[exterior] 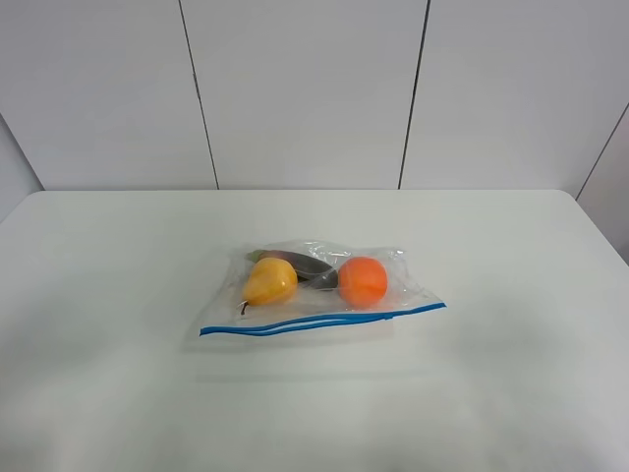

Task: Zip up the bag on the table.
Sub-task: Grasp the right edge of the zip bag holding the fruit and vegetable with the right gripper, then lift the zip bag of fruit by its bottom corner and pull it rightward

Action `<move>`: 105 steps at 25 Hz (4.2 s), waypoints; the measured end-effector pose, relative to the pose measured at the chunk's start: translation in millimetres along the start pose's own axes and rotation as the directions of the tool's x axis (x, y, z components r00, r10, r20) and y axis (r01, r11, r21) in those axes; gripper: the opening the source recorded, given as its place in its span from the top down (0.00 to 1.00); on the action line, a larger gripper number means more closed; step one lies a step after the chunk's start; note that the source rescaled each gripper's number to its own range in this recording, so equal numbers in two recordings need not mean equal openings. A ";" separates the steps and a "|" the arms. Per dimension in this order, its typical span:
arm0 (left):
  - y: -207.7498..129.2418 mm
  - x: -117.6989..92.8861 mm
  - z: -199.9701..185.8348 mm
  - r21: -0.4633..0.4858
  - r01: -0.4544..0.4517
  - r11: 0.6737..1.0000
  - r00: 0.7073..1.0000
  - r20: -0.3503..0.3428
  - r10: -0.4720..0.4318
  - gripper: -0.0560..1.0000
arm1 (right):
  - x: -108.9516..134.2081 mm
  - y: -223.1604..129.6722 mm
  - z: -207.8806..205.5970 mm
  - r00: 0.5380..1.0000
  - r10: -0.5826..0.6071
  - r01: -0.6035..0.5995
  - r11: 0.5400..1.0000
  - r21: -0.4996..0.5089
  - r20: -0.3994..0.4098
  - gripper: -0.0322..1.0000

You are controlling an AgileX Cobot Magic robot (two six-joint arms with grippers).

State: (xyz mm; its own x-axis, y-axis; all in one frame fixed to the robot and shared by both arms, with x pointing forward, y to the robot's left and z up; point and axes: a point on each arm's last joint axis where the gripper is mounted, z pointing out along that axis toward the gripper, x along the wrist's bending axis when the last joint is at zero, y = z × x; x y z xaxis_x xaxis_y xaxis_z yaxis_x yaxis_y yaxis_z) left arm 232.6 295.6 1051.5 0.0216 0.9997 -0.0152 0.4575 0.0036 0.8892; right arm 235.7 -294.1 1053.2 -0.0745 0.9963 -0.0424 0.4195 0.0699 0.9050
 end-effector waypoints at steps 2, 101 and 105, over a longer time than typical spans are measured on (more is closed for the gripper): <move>0.0 0.0 0.0 0.000 0.000 1.000 1.000 0.000 0.000 0.00 | 0.0 0.0 0.0 1.000 0.000 0.000 1.000 0.000 0.000 0.00; 0.0 0.0 0.0 0.000 0.000 1.000 1.000 0.000 0.000 0.00 | 19.3 11.7 342.7 0.572 0.816 -0.304 0.304 0.903 -0.082 0.97; 0.0 0.0 0.0 0.000 0.000 1.000 1.000 0.000 0.000 0.00 | 21.3 14.4 341.8 0.540 0.837 -0.305 0.289 0.908 -0.085 0.97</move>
State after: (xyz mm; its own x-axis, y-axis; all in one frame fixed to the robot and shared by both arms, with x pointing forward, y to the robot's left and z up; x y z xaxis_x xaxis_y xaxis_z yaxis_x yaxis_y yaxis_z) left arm 232.6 295.6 1051.5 0.0216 0.9997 -0.0152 0.4575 0.0036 0.8892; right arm 549.4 -254.8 920.6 0.2340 0.5925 0.7708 0.9650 -0.2383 -0.1098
